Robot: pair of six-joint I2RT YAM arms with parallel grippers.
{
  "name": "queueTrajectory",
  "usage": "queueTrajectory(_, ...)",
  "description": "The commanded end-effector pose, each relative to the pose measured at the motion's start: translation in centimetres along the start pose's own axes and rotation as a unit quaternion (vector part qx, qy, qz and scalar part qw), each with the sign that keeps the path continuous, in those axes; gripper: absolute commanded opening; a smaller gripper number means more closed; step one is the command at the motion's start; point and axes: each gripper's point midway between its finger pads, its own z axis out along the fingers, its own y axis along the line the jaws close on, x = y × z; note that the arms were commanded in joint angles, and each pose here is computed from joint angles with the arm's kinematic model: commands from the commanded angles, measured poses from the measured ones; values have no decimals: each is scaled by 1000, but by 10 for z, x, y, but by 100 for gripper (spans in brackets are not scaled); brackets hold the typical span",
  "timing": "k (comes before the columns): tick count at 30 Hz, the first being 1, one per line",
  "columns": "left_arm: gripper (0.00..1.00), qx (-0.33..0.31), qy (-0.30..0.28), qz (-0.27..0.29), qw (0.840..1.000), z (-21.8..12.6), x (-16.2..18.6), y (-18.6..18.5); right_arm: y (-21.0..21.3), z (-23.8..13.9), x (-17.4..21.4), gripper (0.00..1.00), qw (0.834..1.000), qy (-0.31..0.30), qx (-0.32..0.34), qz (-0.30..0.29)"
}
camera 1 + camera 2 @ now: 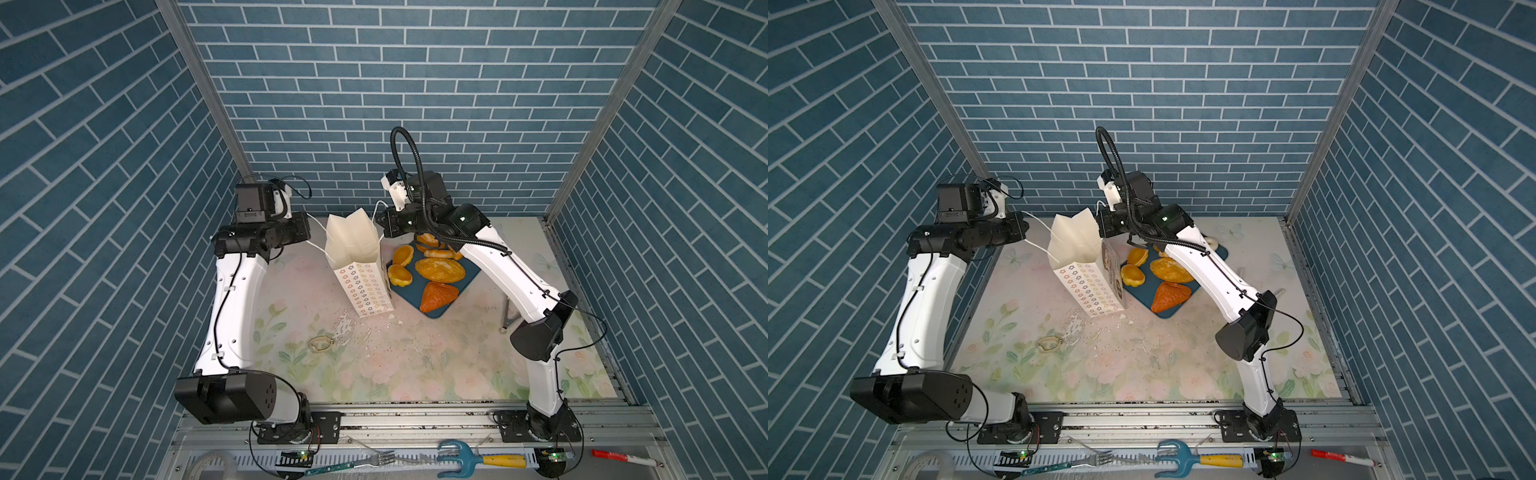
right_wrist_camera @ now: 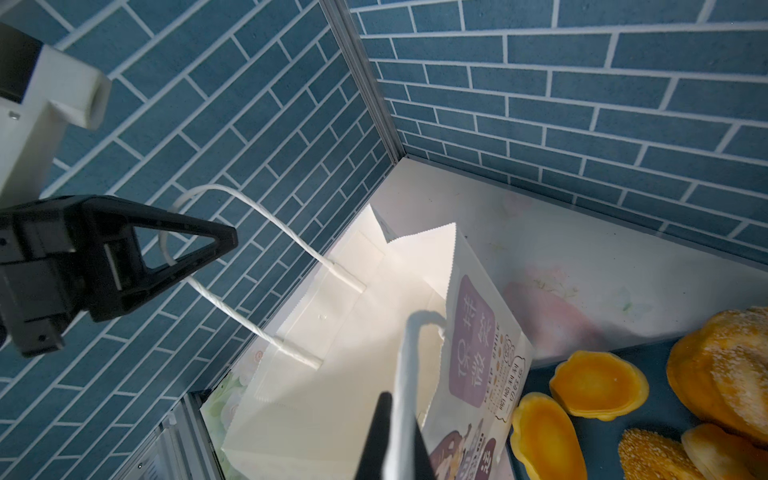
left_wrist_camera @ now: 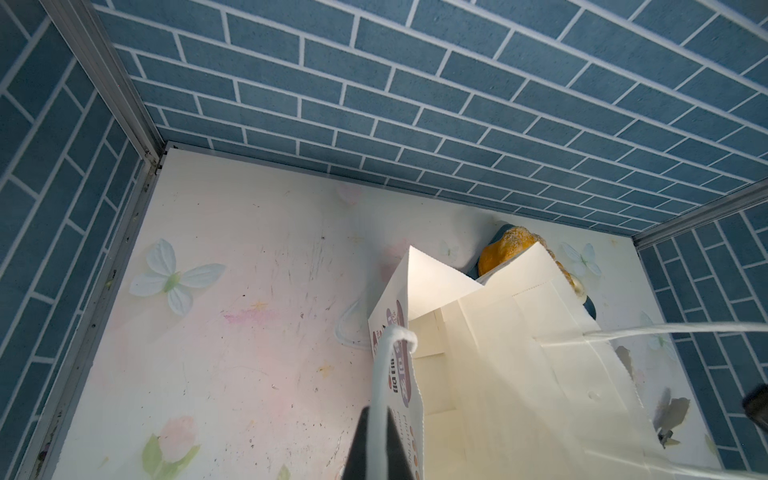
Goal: Place the fake bread into the paper bag
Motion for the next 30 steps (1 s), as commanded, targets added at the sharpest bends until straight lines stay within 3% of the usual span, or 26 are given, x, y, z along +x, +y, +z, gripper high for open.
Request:
queueTrajectory(1, 0, -2, -18, 3, 1000, -16, -9, -3, 8, -7, -6, 0, 1000, -8, -8, -23)
queueTrajectory(11, 0, -14, -29, 3, 999, -32, -5, -1, 2, -2, 15, 0, 1000, 14, -8, -23)
queueTrajectory(18, 0, -18, 2, -6, 1000, -10, 24, 9, -11, 5, 34, 0, 999, 39, 16, -22)
queueTrajectory(25, 0, -21, -3, -10, 1000, -10, 27, 11, -15, 11, 46, 0, 998, 58, 19, -24)
queueTrajectory(27, 0, -22, 0, -11, 1000, -10, 29, 12, -15, 10, 47, 7, 998, 60, 20, -26)
queueTrajectory(30, 1, -24, 0, -14, 1000, -10, 32, 13, -14, 5, 45, 27, 998, 58, 18, -33)
